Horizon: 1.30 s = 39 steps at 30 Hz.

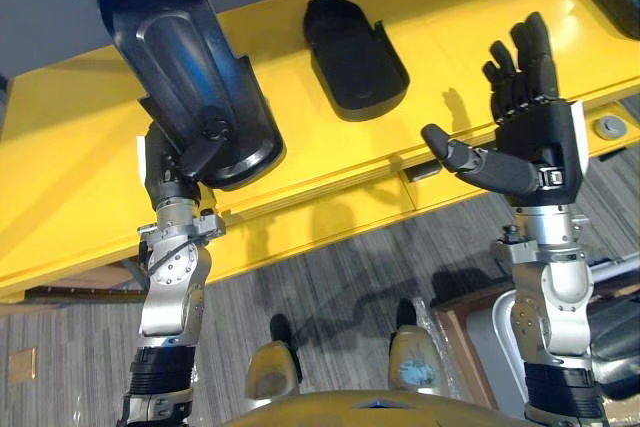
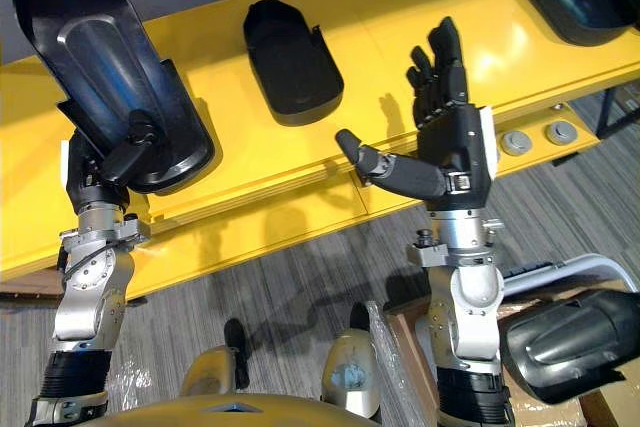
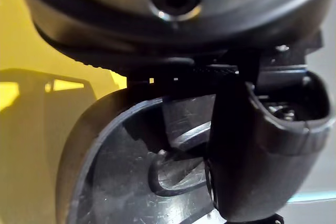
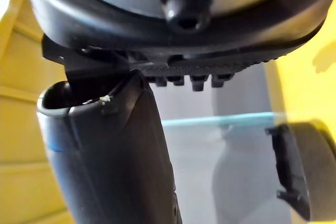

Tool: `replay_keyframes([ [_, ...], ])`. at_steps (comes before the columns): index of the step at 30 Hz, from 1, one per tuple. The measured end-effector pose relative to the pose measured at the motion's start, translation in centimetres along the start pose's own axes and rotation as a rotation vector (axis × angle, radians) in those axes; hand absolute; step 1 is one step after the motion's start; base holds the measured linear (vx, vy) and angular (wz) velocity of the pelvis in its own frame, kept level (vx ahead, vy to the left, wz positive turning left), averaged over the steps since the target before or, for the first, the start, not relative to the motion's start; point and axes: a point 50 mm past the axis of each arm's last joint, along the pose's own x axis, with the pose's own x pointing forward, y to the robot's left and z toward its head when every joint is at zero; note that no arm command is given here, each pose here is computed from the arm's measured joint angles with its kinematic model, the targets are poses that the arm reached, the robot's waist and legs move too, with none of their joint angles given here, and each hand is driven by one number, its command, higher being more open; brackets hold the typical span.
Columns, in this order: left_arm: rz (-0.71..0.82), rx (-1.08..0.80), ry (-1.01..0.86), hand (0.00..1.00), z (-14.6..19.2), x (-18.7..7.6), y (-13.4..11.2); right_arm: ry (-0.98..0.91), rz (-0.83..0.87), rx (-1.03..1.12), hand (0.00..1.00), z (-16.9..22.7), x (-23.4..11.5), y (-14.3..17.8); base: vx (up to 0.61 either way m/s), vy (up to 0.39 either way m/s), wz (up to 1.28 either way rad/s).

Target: Walk over and take three plastic housings, then place them on the shelf

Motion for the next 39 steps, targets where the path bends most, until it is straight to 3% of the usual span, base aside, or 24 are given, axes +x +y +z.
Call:
replay_keyframes([
  [7,-0.056,0.014,0.014,0.00,0.5,1.0,-0.4,-0.067,0.090,0.054,1.00,0.4,2.6,2.3,-0.06,-0.031,0.23],
  [18,-0.126,0.033,-0.022,0.00,1.9,4.9,-0.9,-0.032,0.095,0.058,1.00,-0.1,4.0,2.6,-0.05,-0.019,0.01],
  [19,-0.127,0.034,-0.021,1.00,2.1,5.5,-0.8,-0.029,0.104,0.052,1.00,-0.1,4.1,2.6,-0.03,-0.014,-0.09],
  [30,-0.062,0.016,-0.027,1.00,3.6,9.5,-0.7,-0.065,0.134,0.048,1.00,0.5,5.1,3.0,0.00,-0.004,-0.04],
  [39,-0.009,0.029,0.015,1.00,2.8,10.1,-0.2,-0.044,0.104,0.047,1.00,0.2,4.6,2.8,0.00,0.000,-0.06],
])
